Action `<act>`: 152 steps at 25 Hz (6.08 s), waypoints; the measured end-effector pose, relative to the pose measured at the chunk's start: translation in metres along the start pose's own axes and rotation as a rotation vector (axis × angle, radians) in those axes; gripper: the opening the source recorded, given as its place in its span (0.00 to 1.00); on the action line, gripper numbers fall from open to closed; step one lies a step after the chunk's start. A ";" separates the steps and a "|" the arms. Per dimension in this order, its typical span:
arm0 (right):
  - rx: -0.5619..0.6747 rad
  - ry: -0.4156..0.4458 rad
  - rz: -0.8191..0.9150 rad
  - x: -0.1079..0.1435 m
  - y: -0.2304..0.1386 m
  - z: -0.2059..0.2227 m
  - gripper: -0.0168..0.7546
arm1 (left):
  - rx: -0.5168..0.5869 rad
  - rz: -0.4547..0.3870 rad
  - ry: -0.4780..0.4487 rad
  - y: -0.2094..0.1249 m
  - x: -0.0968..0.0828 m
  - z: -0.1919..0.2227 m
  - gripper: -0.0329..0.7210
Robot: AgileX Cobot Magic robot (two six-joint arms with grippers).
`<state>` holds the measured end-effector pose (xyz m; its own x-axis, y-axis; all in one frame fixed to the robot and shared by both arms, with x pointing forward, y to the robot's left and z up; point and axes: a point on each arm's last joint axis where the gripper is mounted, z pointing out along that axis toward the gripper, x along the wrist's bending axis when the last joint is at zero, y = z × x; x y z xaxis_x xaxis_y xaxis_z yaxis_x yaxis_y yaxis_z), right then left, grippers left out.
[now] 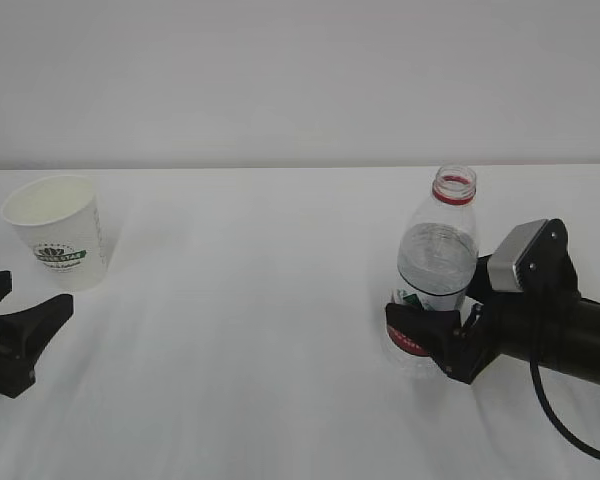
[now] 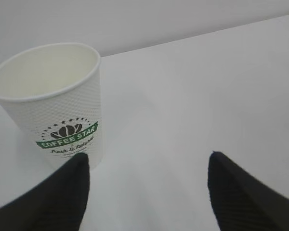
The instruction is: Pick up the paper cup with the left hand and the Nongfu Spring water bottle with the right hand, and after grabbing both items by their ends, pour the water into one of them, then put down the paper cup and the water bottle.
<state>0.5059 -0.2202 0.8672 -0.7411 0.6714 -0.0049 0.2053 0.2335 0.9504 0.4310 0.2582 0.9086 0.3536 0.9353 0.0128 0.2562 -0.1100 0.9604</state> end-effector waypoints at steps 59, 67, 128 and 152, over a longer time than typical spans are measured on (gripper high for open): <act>-0.003 -0.302 0.059 -0.024 0.038 -0.019 0.57 | 0.000 0.001 -0.003 0.000 0.000 0.000 0.79; 0.019 -0.379 0.082 -0.029 0.047 -0.028 0.57 | 0.000 0.002 -0.005 0.000 0.000 0.000 0.79; 0.033 -0.680 0.180 -0.030 0.036 -0.063 0.57 | 0.048 -0.114 0.234 -0.018 0.037 0.069 0.86; 0.035 -0.680 0.174 -0.030 0.036 -0.063 0.57 | 0.044 -0.102 0.206 -0.018 0.035 0.072 0.84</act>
<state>0.4953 -0.2762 0.9216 -0.1342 0.9892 -0.0581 0.3138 0.0981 0.9444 0.5032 0.2688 0.8723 0.1345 0.9907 -0.0227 0.3215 -0.0219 0.9467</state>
